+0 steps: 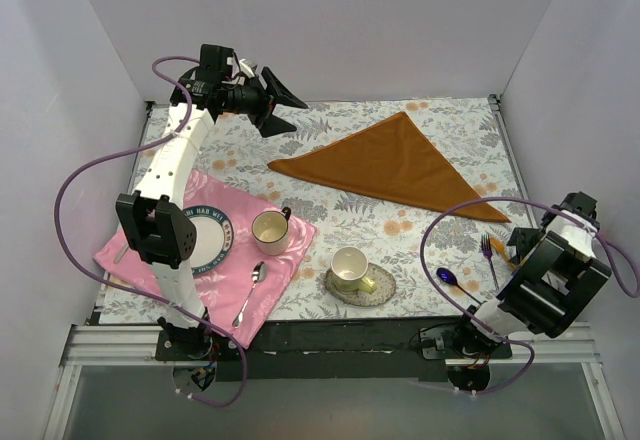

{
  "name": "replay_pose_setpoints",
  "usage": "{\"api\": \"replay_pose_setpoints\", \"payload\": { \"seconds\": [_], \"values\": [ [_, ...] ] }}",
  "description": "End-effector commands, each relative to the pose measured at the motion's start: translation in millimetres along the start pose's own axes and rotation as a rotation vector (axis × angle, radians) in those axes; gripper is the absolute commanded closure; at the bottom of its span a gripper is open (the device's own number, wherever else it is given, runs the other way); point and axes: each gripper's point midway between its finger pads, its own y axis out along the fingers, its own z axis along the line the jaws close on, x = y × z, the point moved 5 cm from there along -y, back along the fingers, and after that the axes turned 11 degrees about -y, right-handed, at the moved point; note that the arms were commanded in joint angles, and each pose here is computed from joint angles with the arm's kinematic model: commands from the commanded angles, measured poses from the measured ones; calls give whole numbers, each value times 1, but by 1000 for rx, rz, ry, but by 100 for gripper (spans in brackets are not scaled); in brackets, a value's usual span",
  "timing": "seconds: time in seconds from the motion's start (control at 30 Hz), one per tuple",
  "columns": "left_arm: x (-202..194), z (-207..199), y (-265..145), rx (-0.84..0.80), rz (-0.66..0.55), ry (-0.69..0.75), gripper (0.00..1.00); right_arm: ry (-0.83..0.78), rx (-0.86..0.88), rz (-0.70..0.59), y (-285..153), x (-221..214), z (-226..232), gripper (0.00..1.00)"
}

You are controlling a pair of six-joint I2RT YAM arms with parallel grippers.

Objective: Fold the napkin, place the utensils inside, and roll it up
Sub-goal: Grab a utensil with the right arm

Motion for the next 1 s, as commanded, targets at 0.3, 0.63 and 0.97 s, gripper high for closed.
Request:
{"api": "replay_pose_setpoints", "payload": {
  "seconds": [0.3,0.63,0.97],
  "values": [
    [-3,-7,-11,-14,-2,12,41,30,-77,-4,26,-4,-12,42],
    [-2,-5,-11,-13,-19,-12,41,-43,-165,32,34,-19,-18,54],
    [-7,0,-12,-26,-16,-41,41,3,-106,12,24,-12,-3,69]
  ]
}}
